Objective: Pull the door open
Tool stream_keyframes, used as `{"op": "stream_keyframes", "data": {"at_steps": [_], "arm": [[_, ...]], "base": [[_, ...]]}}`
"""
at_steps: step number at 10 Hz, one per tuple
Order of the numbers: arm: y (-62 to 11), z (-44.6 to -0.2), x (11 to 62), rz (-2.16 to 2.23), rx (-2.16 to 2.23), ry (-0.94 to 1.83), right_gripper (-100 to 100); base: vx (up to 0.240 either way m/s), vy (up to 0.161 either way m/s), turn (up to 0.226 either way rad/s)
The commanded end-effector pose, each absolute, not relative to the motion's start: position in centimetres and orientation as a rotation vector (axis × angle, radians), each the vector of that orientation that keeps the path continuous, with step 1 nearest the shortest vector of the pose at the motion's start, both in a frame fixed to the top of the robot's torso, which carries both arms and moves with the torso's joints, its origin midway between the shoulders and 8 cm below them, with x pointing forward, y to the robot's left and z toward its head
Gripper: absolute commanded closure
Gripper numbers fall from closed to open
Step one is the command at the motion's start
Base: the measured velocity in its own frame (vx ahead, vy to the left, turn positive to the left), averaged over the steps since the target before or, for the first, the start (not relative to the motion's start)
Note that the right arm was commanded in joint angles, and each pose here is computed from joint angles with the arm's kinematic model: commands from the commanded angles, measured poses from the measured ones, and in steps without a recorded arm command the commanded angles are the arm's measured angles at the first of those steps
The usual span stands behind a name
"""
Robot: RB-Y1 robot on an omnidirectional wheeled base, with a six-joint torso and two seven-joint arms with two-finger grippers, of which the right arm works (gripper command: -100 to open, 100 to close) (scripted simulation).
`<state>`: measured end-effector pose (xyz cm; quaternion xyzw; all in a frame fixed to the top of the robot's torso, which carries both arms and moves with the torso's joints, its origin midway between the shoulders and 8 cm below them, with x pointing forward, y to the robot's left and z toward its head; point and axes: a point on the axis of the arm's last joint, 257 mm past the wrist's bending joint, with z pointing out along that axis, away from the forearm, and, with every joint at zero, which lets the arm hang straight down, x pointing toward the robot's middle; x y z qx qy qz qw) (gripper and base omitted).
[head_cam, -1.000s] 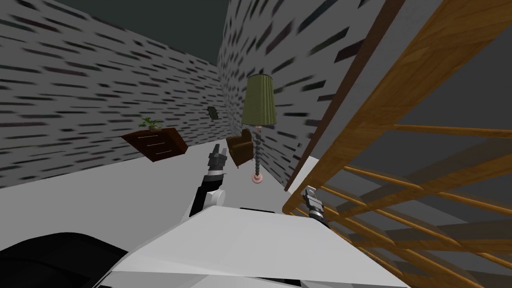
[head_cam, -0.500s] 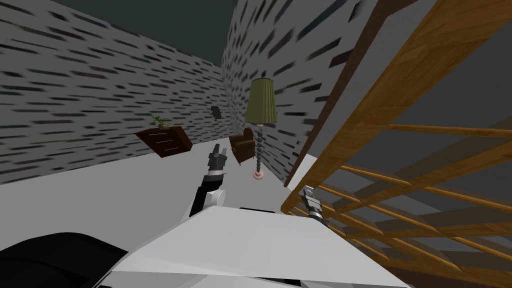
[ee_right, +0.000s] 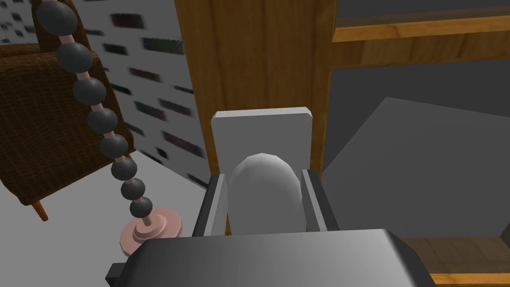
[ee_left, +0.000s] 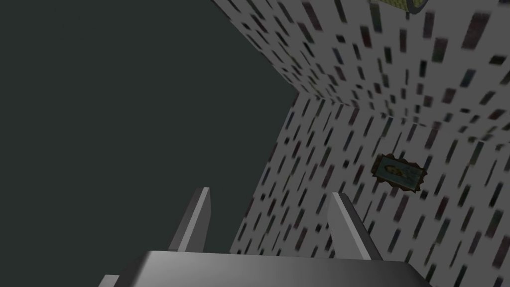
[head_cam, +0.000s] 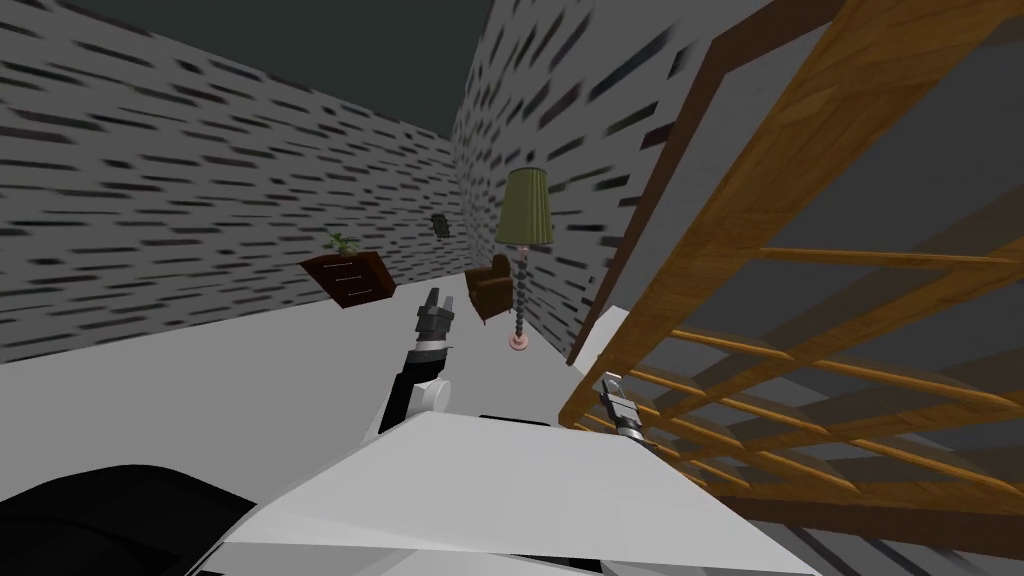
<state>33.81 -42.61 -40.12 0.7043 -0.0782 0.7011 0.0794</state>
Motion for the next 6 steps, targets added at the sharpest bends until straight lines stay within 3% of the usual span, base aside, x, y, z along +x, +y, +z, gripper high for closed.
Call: {"op": "stream_keyframes", "data": {"at_steps": [1, 6], "arm": [[-42.6, -40.1, 33.8, 2.098, 2.107, -0.234, 100], [-41.5, -40.1, 31.9, 2.147, 2.15, -0.147, 100]], "base": [[-0.118, 0.004, 0.017], [-0.21, -0.037, 0.108]]}}
